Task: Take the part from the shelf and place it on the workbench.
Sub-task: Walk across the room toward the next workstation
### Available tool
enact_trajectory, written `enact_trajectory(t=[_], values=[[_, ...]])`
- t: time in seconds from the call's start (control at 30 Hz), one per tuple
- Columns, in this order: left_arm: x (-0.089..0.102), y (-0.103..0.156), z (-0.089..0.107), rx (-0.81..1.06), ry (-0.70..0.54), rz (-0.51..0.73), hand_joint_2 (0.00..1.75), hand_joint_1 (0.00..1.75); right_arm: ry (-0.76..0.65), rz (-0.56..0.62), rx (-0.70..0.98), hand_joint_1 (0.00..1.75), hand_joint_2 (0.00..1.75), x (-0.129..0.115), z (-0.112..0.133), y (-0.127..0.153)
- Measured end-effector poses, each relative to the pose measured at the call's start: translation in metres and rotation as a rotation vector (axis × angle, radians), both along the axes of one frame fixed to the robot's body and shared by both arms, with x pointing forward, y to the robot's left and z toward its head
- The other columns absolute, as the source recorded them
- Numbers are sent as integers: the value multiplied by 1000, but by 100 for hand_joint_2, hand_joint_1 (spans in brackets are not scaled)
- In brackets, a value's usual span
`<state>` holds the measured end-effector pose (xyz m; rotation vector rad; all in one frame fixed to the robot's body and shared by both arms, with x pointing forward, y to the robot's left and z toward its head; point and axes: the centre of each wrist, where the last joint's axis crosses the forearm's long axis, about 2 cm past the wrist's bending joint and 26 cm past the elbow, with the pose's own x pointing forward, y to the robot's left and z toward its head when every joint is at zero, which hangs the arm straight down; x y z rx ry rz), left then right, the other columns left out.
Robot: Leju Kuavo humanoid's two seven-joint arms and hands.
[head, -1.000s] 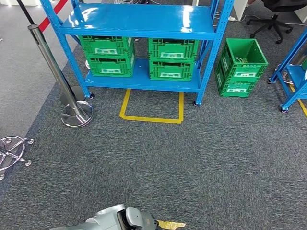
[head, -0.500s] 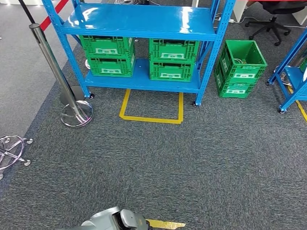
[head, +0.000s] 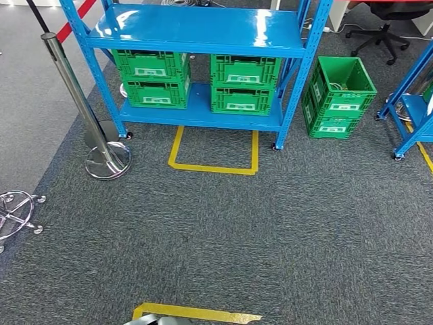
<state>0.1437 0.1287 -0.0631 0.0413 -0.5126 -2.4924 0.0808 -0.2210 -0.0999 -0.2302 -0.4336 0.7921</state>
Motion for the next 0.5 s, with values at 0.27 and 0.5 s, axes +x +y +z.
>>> enact_trajectory(t=[0.27, 0.5], values=[[-32, 10, -13, -83, 158, 311, 0, 0, 45, -125, 40, 0, 0, -11, -3, -11], [-48, 19, -19, -153, 268, 612, 0, 0, 81, -228, 74, 0, 0, -22, -6, -21]])
